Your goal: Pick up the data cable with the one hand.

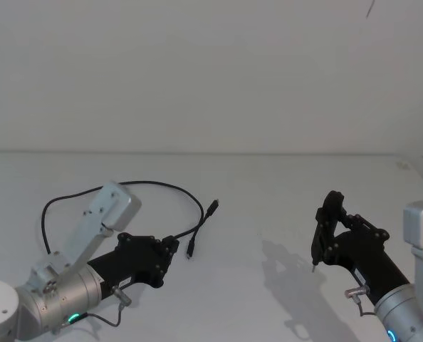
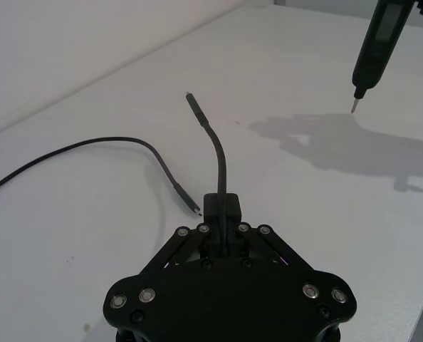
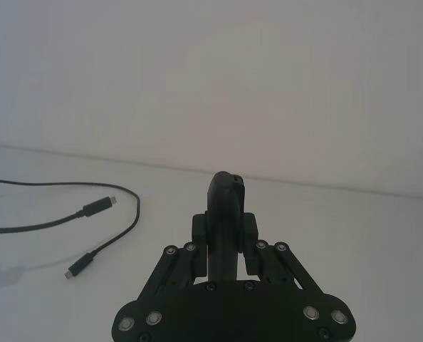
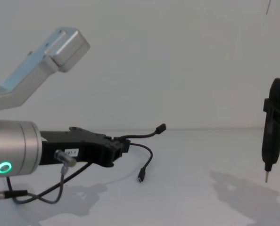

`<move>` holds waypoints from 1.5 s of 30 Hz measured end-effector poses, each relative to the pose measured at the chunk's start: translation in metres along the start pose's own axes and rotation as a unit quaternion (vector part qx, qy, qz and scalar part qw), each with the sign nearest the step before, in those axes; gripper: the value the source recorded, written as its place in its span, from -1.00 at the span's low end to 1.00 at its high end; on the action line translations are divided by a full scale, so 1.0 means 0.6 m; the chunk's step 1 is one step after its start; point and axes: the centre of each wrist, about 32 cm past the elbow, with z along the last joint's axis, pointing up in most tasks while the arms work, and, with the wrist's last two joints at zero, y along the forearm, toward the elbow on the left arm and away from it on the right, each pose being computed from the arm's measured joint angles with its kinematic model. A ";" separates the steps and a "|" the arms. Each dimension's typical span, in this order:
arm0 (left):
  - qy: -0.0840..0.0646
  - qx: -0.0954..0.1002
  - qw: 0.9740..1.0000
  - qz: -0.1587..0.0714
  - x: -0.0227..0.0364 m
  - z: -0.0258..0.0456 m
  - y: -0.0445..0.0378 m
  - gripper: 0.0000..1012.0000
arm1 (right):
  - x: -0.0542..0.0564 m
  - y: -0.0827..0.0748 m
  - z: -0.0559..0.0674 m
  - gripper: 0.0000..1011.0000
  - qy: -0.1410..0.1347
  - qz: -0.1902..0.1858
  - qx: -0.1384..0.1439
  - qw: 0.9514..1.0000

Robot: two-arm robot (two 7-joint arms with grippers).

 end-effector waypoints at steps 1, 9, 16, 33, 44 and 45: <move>0.001 -0.001 1.000 -0.002 0.0020 0.000 0.000 -0.93 | 0.000 0.000 0.000 -0.45 0.000 0.000 0.000 1.000; 0.000 -0.003 1.000 -0.025 0.0286 0.005 0.006 -0.93 | 0.000 0.000 0.000 -0.45 0.000 0.000 0.000 1.000; 0.000 -0.009 0.998 -0.055 0.0564 0.006 0.011 -0.93 | 0.000 0.000 0.000 -0.45 0.000 0.000 0.000 1.000; 0.001 -0.023 0.995 -0.094 0.1042 0.003 0.022 -0.93 | 0.000 0.001 0.000 -0.45 0.000 0.000 0.000 1.000; 0.000 -0.026 0.994 -0.103 0.1144 0.003 0.024 -0.93 | -0.003 0.028 0.005 -0.45 -0.001 0.030 0.019 0.999; 0.001 -0.026 0.994 -0.103 0.1147 0.003 0.024 -0.93 | -0.005 0.034 0.007 -0.45 0.000 0.037 0.023 0.999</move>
